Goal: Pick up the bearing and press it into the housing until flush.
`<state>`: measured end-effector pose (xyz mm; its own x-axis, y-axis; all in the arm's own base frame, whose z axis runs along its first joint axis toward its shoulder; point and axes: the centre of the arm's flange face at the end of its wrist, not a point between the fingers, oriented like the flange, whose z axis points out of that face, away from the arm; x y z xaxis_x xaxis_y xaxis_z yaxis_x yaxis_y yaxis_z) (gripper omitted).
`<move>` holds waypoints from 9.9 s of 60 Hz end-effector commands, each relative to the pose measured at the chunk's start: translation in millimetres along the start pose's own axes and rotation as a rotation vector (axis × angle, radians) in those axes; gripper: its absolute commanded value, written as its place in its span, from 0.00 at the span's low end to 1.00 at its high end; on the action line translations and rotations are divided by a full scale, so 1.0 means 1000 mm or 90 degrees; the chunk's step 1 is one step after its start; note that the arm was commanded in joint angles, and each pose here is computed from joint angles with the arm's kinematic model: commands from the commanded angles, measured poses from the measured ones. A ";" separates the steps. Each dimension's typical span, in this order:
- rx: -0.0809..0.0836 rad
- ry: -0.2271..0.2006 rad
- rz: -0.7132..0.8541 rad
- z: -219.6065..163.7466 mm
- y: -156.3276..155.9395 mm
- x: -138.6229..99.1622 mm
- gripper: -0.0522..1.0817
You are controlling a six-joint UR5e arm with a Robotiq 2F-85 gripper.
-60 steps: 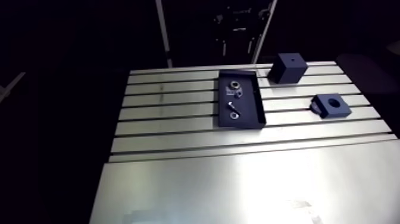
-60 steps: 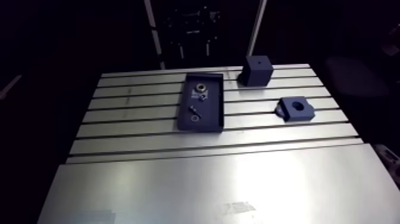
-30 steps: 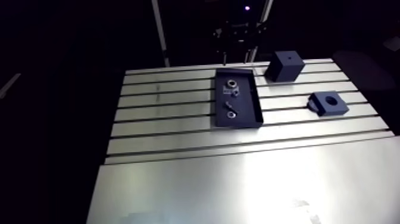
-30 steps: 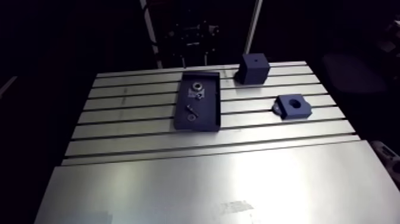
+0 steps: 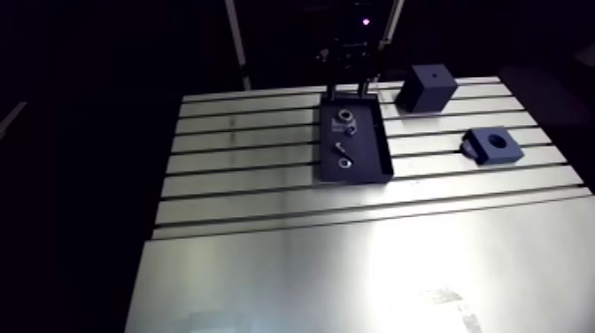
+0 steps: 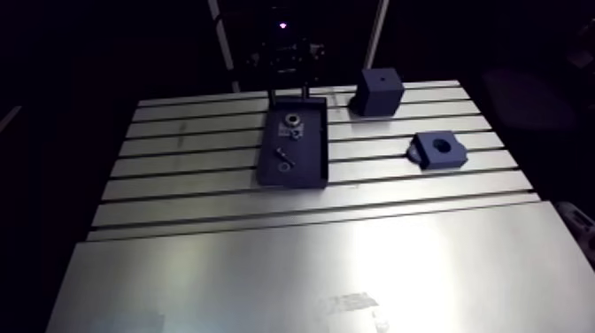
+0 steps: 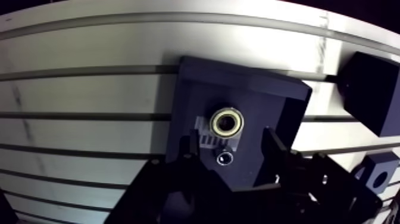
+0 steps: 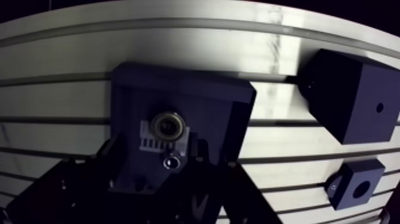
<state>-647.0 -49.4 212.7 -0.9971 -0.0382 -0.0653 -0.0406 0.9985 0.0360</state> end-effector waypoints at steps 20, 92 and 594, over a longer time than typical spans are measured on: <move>0.006 -0.010 0.001 0.025 -0.001 0.003 0.37; 0.009 -0.025 0.006 0.039 0.007 0.003 0.39; 0.028 -0.015 0.036 0.040 0.287 -0.112 0.60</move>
<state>-545.7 241.6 190.6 -0.9960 0.0159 -0.0882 0.0162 0.9999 -0.0034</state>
